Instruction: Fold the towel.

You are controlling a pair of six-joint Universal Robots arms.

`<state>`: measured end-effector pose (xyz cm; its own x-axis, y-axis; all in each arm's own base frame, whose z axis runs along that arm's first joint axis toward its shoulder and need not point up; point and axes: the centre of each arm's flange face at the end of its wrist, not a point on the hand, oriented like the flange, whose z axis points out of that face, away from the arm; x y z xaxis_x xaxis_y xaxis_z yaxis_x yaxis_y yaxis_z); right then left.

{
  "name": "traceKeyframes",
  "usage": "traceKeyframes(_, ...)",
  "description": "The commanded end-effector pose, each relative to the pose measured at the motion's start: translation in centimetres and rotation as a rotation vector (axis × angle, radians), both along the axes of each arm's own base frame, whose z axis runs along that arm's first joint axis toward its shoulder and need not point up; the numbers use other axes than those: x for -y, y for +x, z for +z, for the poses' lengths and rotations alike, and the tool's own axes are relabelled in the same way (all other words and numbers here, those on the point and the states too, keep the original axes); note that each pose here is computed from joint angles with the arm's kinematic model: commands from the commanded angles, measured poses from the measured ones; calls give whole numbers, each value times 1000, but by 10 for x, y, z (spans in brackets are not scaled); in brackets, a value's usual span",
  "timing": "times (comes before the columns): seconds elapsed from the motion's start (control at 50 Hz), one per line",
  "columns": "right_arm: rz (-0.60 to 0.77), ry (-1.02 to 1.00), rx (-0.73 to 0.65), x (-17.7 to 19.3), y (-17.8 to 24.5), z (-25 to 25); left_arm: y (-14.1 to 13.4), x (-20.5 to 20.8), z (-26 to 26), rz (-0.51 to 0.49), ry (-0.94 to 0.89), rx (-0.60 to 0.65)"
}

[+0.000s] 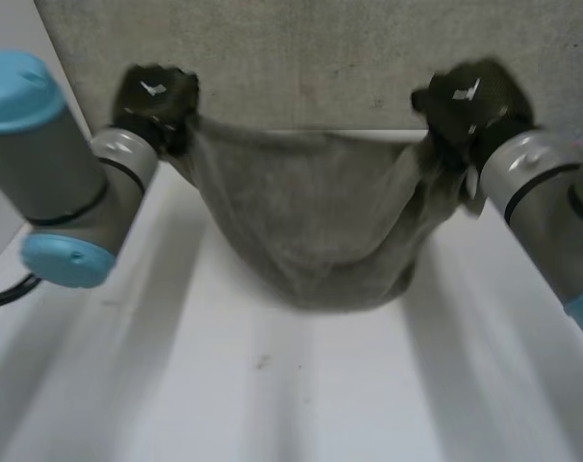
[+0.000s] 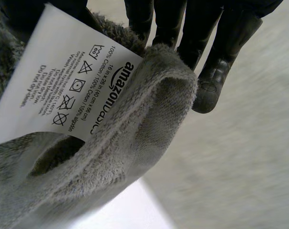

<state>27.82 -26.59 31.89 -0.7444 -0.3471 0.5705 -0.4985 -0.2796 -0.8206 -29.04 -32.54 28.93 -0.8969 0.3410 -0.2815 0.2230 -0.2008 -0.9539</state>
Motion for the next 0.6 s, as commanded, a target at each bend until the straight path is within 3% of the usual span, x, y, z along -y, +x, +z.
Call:
traceKeyframes(0.02,-39,-229,76,1,-2,32,31,-40,19,92,9,-11)
traceKeyframes(0.16,-21,-117,-29,-12,-4,-13,50,-91,-25,80,150,66)
traceKeyframes(0.2,-8,0,-165,-26,-10,-49,54,-102,-38,74,190,87)
traceKeyframes(0.36,53,320,-467,-68,-31,-132,68,-150,-100,32,388,196)
traceKeyframes(0.46,44,365,-484,-68,-35,-149,68,-171,-126,-24,487,240)
traceKeyframes(0.6,24,295,-422,-60,-32,-144,65,-173,-112,-36,438,218)
